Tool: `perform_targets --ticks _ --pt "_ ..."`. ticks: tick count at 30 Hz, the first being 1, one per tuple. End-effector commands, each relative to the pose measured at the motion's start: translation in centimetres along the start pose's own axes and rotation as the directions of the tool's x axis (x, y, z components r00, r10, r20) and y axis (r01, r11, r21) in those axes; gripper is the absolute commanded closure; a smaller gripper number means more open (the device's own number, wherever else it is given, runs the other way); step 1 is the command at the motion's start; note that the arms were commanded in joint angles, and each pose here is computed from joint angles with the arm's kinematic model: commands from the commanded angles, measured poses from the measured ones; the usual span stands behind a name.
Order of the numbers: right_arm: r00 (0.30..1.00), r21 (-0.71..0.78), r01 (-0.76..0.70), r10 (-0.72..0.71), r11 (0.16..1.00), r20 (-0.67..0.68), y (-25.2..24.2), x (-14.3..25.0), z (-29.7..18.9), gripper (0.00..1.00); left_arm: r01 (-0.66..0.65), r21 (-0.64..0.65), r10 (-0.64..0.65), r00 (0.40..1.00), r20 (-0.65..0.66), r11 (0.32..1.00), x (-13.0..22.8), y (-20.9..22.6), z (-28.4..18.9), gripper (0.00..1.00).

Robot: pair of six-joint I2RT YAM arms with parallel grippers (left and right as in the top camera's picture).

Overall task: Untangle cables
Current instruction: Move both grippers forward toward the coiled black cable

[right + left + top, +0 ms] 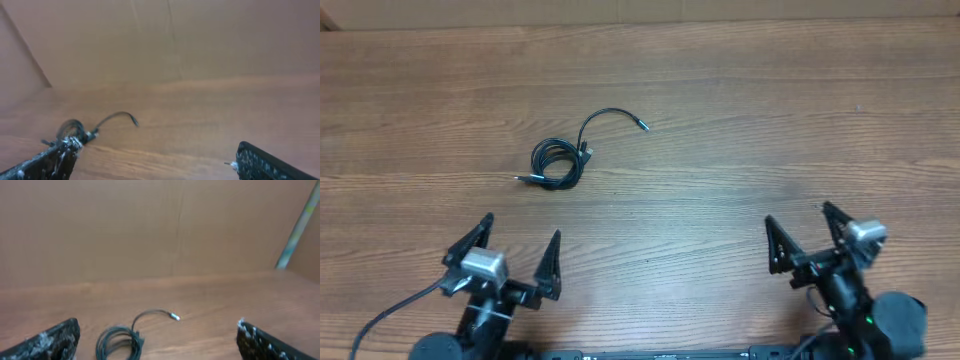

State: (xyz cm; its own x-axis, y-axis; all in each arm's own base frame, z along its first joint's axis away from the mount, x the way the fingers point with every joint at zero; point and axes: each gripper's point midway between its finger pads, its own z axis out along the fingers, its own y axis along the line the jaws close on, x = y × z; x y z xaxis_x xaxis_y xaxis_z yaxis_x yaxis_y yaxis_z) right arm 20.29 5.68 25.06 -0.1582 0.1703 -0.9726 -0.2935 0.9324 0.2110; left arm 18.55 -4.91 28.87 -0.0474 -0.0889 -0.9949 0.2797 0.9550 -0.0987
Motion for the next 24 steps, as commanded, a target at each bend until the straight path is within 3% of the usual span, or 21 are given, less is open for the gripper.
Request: perform_targets --ticks 1,6,10,15,18,24 --pt "0.998 -0.006 0.059 -0.059 0.998 -0.025 0.9 -2.4 -0.8 0.00 -0.011 0.032 0.012 0.999 -0.052 0.999 -2.5 -0.8 0.3 0.00" --pt "0.983 0.004 0.016 -0.015 1.000 -0.185 1.0 -3.4 0.1 0.00 0.045 0.076 -0.029 0.978 -0.208 0.996 -2.5 -1.3 2.3 0.00" --pt "0.929 0.026 -0.040 0.047 0.999 -0.368 0.9 -3.7 1.9 0.00 0.133 0.073 -0.091 0.904 -0.417 0.988 -2.2 -1.3 4.7 0.00" --pt "0.779 0.014 -0.168 0.141 0.986 -0.611 1.7 -2.6 4.7 0.00 0.213 0.004 -0.158 0.737 -0.657 0.977 -1.5 -0.7 6.7 0.00" --pt "0.645 0.001 -0.298 0.202 0.955 -0.737 2.6 -0.7 7.0 0.00 0.252 -0.048 -0.196 0.605 -0.772 0.967 -0.5 -0.3 8.0 0.00" --pt "0.413 0.031 -0.500 0.270 0.865 -0.870 3.6 4.1 10.1 0.00 0.288 -0.128 -0.242 0.409 -0.880 0.949 3.5 0.6 9.8 0.00"
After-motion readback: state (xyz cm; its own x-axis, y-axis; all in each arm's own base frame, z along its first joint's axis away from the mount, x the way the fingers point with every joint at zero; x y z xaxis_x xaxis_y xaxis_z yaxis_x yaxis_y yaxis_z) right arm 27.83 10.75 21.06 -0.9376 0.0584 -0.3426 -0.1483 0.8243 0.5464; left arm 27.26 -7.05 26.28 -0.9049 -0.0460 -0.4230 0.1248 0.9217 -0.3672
